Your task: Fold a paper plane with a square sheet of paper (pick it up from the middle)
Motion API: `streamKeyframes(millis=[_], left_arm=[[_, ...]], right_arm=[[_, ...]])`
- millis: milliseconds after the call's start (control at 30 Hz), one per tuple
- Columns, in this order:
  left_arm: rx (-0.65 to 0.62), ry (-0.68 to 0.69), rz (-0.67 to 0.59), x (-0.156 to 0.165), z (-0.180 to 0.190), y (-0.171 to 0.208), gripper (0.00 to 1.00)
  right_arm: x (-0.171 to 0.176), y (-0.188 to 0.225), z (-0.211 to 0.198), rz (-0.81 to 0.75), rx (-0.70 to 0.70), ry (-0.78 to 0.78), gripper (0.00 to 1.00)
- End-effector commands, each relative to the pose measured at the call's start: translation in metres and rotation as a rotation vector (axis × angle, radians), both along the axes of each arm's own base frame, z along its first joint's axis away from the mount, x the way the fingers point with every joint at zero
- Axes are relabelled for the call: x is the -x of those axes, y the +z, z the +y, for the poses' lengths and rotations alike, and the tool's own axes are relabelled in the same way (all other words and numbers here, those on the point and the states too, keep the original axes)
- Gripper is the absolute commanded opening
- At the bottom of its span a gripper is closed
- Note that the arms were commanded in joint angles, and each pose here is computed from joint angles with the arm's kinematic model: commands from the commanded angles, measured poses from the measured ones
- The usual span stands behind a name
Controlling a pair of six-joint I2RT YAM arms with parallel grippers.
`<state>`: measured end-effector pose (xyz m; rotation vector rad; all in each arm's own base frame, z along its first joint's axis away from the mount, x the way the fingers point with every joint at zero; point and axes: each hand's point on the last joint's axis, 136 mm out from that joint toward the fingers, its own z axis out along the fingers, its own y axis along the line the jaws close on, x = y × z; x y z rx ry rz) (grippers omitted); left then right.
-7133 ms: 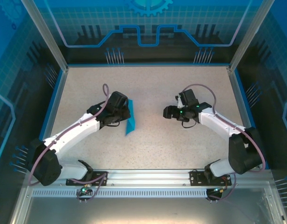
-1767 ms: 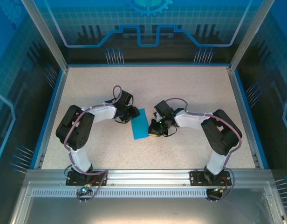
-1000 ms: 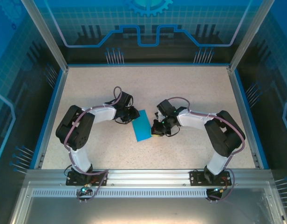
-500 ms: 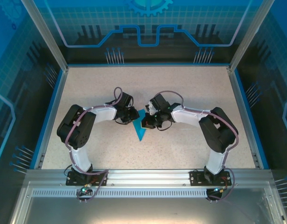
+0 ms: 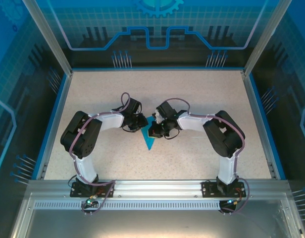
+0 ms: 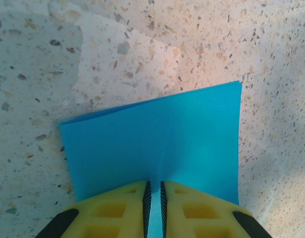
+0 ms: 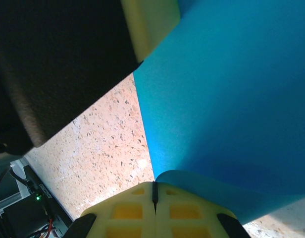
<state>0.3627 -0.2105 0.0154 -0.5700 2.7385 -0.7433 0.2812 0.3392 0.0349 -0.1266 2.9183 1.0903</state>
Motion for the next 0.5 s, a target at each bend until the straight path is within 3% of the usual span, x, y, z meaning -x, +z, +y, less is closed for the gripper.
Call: streamKeyframes(millis=[0,467], left_arm=[[-0.039,-0.009,0.054,0.012,0.0105,-0.0195,0.19],[-0.038,-0.012,0.057,0.0121,0.0096,-0.0197,0.19]], right_arm=[[-0.0053,-0.0047,0.0085,-0.01,0.004,-0.016,0.02],[-0.0106,-0.0129,0.0134,-0.007,-0.003,-0.021,0.02]])
